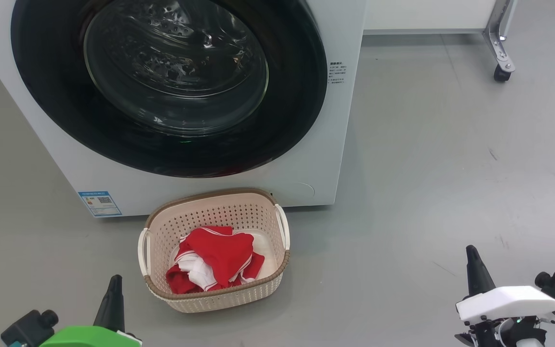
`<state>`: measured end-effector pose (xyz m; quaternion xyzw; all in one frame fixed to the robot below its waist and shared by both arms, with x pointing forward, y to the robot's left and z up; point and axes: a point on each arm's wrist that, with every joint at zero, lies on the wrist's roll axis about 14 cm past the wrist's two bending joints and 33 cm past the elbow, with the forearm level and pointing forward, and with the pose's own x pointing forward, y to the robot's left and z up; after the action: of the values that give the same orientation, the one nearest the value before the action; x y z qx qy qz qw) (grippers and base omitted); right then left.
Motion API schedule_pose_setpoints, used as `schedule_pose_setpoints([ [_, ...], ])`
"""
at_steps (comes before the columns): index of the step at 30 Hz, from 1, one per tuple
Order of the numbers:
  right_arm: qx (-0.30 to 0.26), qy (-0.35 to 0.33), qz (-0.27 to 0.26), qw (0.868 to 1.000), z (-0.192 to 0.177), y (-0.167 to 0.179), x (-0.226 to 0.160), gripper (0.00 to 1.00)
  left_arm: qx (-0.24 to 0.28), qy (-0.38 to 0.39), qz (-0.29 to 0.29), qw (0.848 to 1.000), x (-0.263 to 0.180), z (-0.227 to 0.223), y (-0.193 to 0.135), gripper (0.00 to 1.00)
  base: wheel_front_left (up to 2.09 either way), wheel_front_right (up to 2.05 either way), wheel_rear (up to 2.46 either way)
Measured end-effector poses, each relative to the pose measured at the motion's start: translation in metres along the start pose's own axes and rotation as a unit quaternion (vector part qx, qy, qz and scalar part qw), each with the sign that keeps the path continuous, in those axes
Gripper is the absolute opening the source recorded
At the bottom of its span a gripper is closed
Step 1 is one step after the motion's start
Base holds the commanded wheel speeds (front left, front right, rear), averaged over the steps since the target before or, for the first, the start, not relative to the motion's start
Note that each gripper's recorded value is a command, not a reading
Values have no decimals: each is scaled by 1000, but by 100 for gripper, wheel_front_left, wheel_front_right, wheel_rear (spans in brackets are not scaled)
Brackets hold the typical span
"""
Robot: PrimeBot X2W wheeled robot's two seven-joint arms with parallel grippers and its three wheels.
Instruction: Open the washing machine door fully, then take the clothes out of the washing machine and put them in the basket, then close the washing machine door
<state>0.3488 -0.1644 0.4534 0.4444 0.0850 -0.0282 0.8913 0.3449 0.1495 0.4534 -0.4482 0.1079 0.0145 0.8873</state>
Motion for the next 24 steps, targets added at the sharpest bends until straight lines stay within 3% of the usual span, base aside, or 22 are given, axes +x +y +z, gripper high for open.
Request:
schedule_pose_setpoints([
  [24,149,-12,1,989,19,-3,9,0,-144,-9,-10,990,9,17,2,0,0,0,0],
])
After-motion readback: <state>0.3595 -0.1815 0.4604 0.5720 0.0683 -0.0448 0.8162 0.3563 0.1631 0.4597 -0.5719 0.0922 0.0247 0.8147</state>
